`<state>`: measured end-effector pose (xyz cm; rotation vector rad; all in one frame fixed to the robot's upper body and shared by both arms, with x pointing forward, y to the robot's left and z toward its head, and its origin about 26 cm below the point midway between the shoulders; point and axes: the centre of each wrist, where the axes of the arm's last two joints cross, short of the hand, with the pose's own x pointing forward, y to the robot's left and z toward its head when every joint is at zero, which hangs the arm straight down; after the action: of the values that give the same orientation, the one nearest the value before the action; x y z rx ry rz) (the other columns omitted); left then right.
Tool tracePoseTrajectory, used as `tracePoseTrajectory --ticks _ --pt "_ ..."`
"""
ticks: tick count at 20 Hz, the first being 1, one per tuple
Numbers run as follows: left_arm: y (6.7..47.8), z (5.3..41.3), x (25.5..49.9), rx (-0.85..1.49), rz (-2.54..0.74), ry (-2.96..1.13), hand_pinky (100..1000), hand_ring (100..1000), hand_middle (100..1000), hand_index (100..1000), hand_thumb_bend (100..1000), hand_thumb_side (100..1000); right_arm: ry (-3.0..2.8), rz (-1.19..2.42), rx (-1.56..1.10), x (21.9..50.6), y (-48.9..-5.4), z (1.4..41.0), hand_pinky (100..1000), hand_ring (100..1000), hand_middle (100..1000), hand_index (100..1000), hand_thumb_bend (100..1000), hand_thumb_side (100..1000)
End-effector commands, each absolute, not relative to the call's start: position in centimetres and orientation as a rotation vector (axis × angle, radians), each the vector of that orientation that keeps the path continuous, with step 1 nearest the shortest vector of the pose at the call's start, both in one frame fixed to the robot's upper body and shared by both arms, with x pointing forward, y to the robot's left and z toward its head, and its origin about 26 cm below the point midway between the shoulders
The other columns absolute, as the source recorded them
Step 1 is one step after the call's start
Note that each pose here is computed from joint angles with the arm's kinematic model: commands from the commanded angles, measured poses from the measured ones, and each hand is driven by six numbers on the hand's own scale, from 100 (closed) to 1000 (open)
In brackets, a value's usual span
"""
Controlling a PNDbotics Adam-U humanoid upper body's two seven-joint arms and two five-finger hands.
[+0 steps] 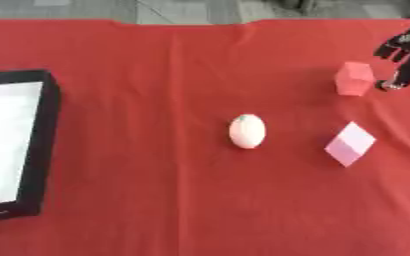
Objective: Pick up the objects with one hand, pass them to the other hand, and then place them into the box on the other side of the table.
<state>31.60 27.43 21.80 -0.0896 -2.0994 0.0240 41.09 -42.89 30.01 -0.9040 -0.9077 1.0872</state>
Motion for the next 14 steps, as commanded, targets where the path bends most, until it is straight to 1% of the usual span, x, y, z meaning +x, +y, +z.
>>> tracePoseTrajectory --ticks 1,7,14 --pt "27.6 22.5 31.5 -0.075 -0.008 -2.12 879 890 800 745 356 762 -0.937 1.071 -0.943 40.7 -43.3 31.6 962 943 927 947 273 100" --pt "27.5 22.6 31.5 -0.082 -0.007 -2.126 879 891 800 744 354 763 -0.925 1.087 -0.939 41.3 -42.8 31.2 967 948 931 949 305 100" --pt "27.4 22.7 31.5 -0.089 -0.01 -2.13 880 892 801 744 352 765 -0.907 1.09 -0.953 41.9 -42.6 30.8 969 950 933 950 315 100"
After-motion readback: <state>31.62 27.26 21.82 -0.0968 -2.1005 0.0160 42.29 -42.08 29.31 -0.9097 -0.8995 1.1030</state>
